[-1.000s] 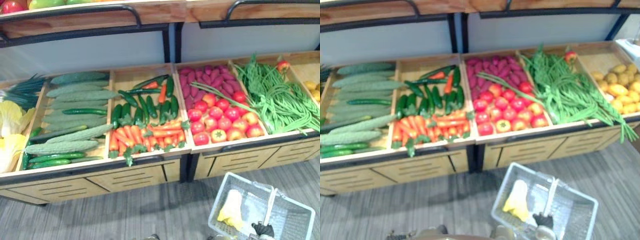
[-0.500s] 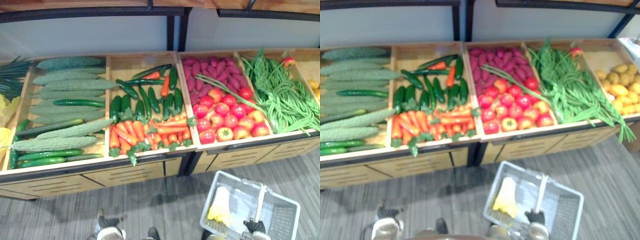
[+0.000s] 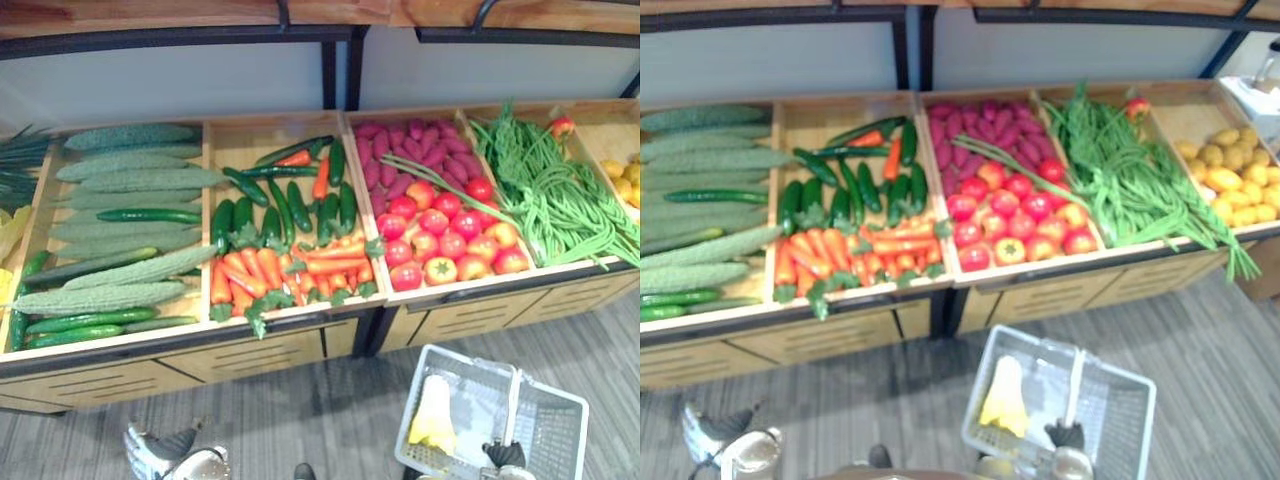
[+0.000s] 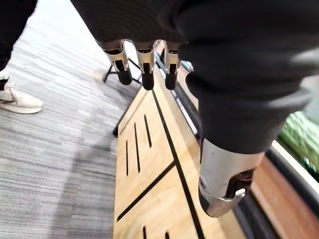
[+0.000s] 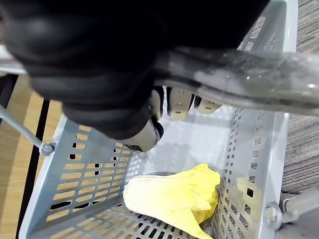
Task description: Pick vegetable in the basket
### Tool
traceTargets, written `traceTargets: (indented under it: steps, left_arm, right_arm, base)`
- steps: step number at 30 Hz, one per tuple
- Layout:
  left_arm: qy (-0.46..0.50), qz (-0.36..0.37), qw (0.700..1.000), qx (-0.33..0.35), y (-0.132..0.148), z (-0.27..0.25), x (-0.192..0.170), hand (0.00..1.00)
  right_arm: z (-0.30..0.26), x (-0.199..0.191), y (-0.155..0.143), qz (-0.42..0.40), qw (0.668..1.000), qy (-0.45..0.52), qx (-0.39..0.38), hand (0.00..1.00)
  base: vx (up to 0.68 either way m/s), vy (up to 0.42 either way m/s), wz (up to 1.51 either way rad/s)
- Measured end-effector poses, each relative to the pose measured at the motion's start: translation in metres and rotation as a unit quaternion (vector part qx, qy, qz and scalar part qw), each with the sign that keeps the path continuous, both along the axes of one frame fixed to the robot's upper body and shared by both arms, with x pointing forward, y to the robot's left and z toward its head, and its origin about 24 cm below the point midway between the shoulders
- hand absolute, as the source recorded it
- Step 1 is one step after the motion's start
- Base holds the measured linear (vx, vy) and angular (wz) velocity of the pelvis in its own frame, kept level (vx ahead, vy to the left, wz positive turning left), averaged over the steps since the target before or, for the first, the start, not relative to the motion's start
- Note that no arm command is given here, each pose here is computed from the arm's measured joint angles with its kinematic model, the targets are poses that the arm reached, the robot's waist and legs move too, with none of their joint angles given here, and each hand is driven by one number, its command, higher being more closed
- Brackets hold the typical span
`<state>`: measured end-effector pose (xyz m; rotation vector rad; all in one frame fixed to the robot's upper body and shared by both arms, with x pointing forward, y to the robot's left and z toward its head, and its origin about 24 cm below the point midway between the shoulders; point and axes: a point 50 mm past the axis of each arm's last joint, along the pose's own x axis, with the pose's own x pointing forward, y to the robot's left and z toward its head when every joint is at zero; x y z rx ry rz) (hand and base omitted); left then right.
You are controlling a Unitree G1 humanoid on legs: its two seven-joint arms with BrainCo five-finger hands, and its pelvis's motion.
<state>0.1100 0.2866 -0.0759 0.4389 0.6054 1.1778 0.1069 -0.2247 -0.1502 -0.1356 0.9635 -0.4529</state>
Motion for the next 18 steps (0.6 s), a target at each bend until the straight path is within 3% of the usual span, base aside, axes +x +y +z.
traceTargets:
  steps: [7, 13, 18]
  left_arm:
    - [-0.11, 0.03, 0.989, 0.096, 0.02, 0.053, 0.015, 0.0]
    - [-0.221, 0.007, 0.951, 0.215, 0.033, 0.124, 0.049, 0.0]
    - [-0.259, -0.033, 0.915, 0.308, 0.037, 0.168, 0.07, 0.0]
  right_arm:
    - [-0.002, -0.007, 0.002, 0.029, 0.999, 0.017, -0.008, 1.0]
    - [-0.002, -0.007, -0.001, 0.04, 0.999, 0.019, -0.011, 1.0]
    - [-0.001, -0.006, -0.002, 0.056, 0.998, 0.017, -0.014, 1.0]
  base:
    - [0.03, -0.003, 0.06]
    - [0.01, -0.021, 0.02]
    - [0.0, -0.041, -0.13]
